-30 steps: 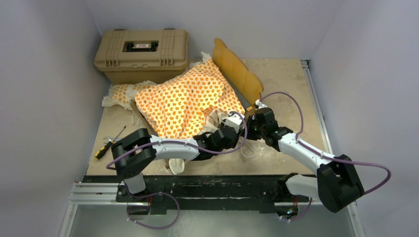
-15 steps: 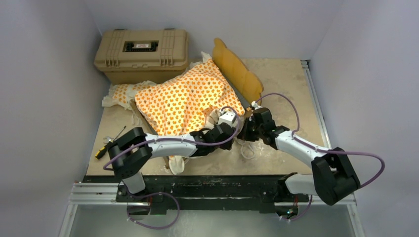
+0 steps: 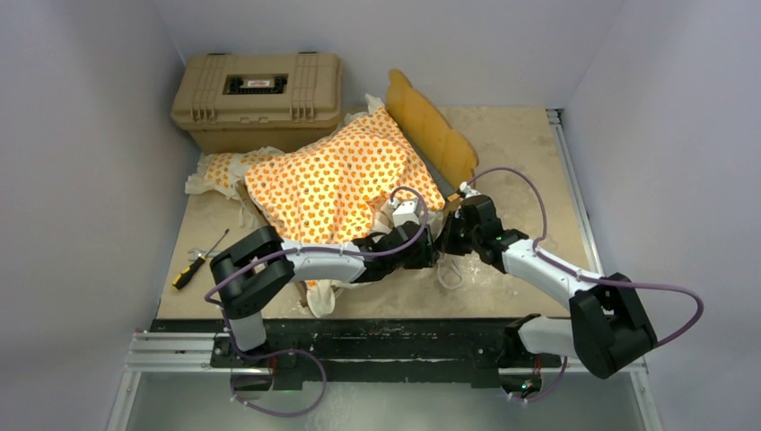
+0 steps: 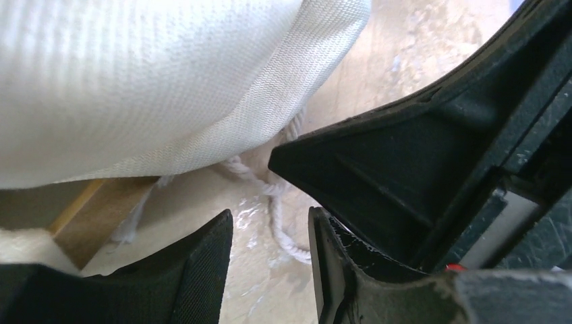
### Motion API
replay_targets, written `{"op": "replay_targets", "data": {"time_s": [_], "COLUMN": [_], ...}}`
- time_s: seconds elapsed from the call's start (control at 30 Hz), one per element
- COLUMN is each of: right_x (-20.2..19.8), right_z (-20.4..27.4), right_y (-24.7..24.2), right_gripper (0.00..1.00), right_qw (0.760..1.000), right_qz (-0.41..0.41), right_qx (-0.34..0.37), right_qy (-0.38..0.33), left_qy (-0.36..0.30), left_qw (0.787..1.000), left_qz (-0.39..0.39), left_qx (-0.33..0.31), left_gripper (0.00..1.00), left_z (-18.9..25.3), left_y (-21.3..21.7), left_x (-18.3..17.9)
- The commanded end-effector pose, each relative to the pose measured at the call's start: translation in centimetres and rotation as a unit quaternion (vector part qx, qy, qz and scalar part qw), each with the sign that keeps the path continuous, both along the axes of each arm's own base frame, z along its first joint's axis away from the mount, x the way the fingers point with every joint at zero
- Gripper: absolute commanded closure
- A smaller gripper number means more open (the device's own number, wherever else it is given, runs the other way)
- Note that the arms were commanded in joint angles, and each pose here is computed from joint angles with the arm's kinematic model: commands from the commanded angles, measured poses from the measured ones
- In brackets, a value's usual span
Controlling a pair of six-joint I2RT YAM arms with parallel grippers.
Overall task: Set up the pet bed
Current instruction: Tie the ropes to the bed frame.
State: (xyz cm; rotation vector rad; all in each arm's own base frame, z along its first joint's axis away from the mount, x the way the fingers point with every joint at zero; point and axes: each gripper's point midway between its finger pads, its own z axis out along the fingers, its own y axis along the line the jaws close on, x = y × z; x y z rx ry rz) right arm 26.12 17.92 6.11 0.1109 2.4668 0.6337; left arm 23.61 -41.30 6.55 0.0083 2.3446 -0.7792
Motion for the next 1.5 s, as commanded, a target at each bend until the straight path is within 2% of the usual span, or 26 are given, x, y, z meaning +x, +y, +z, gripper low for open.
{"op": "replay_targets", "data": {"time_s": [0.0,0.07,0.2,0.37,0.5,0.83,1.07,1.23,1.47], "right_x": [0.5,0.5,0.6,0.7,0.8,0.7,0.2,0.0,-0.4], "right_z": [1.2,1.1,1.3,1.4,1.4,1.5,1.4,1.4,1.8], "right_y": [0.2,0.1,0.0,-0.6,-0.7,-0.7,-0.6,-0.8,0.3], "right_gripper": [1.0,1.0,1.0,1.0,1.0,1.0,1.0,1.0,1.0], "right_qw": [1.0,1.0,1.0,0.999,0.999,0.999,0.999,0.999,0.999], "right_qz": [-0.004,-0.004,-0.008,-0.02,-0.021,-0.02,-0.015,-0.013,0.034], "right_qx": [0.01,0.008,0.007,-0.001,-0.005,-0.003,0.003,0.0,0.009], "right_qy": [-0.023,-0.023,-0.026,-0.032,-0.033,-0.034,-0.03,-0.031,-0.029], "left_qy": [0.014,0.014,0.018,-0.02,0.002,0.018,0.001,-0.028,-0.099], "left_qw": [0.996,0.994,0.99,0.988,0.985,0.99,0.988,0.987,0.983], "left_qz": [0.078,0.091,0.127,0.15,0.165,0.138,0.157,0.157,0.153], "left_qx": [-0.048,-0.054,-0.056,-0.041,-0.041,-0.011,0.014,0.032,0.012], "left_gripper": [0.53,0.49,0.49,0.49,0.52,0.66,0.68,0.73,0.7], "left_z": [-1.2,-1.6,-1.7,1.6,0.5,-3.4,-3.9,-1.4,5.2], "left_y": [0.8,0.9,2.3,4.7,5.9,1.7,2.4,3.6,5.3], "left_x": [1.4,1.6,1.8,1.8,1.0,2.4,3.3,3.4,3.3]}}
